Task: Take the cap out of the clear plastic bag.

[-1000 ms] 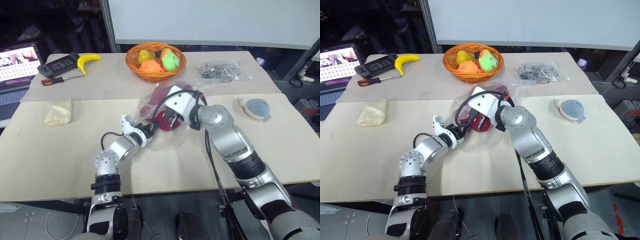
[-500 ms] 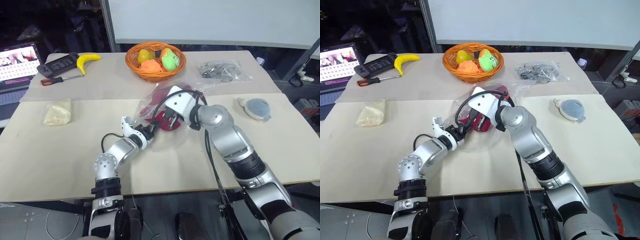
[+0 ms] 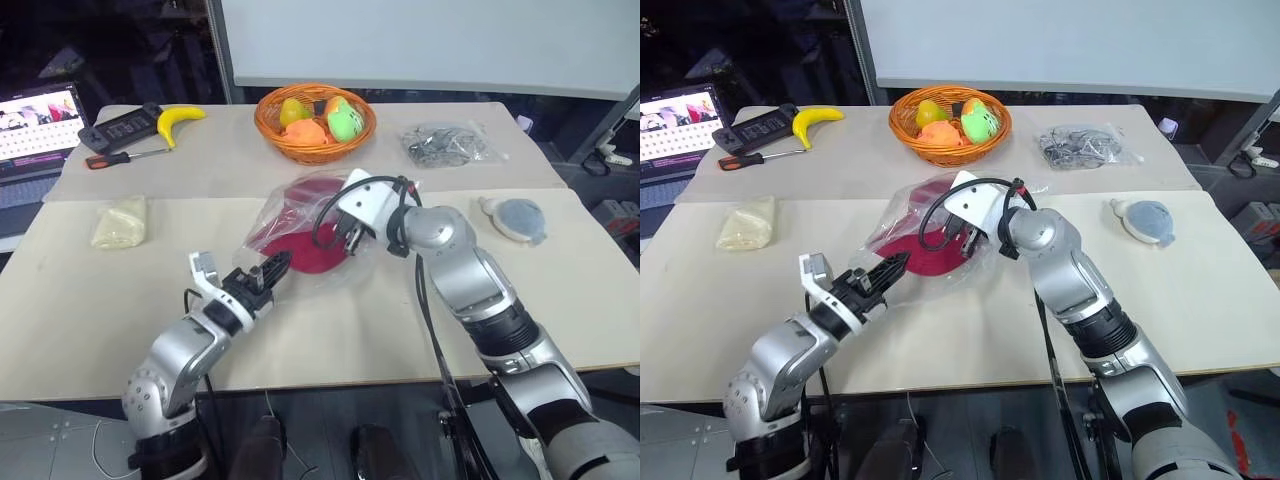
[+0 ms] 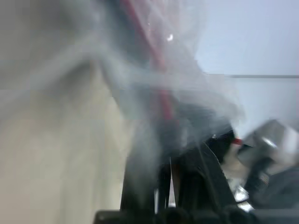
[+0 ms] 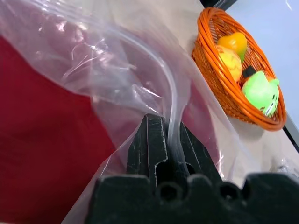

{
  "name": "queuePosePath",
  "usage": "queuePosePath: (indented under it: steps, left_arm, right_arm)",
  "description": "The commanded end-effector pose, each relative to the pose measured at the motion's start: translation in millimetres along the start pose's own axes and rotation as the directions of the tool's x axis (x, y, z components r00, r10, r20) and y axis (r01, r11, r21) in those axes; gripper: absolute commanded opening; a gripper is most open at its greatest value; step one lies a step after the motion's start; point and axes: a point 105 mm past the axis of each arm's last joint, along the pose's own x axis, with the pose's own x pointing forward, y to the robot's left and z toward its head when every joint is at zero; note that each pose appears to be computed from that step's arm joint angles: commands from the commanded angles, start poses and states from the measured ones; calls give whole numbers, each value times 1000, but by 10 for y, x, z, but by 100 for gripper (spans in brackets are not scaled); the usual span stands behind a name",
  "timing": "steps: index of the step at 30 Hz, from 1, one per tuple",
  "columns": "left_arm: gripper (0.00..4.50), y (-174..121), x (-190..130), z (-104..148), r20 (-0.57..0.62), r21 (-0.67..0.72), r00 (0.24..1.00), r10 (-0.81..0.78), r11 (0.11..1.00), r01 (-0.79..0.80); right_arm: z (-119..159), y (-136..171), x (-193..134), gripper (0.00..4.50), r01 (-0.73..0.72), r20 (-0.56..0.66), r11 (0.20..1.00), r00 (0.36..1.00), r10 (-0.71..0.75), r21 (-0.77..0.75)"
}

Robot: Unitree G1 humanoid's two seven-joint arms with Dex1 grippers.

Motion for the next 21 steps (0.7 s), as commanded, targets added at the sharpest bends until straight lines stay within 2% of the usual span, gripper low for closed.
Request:
queuePosePath:
  steps: [1,6,9,13,16,19,21]
  left_arm:
    - [3,-215,-14,-144,-44,14,993,-106,994,107]
    - [3,-128,-246,-452,-217,105,971,-99,987,124]
    - [3,-79,-485,-493,-306,127,943,-131,976,177]
    - [3,13,-895,-467,-439,144,893,-98,974,177]
    - [3,-55,-1267,-446,-528,116,844,-99,975,188]
    - [3,-123,-1453,-460,-585,104,807,-80,979,173]
    - [3,-156,-1565,-541,-662,144,749,-26,976,161]
  right_arm:
    - [79,-123,-35,0,46,31,999,998,-46,-26]
    - [96,-118,-24,0,44,38,999,998,-43,-26]
    - [98,-115,-20,0,43,39,999,998,-42,-28]
    - [102,-117,-22,0,40,40,999,998,-39,-28]
    - [99,-118,-21,0,36,42,999,999,-34,-27]
    - [94,-111,-19,0,31,42,999,999,-30,-26]
    - [96,-104,-10,0,28,44,999,999,-27,-23]
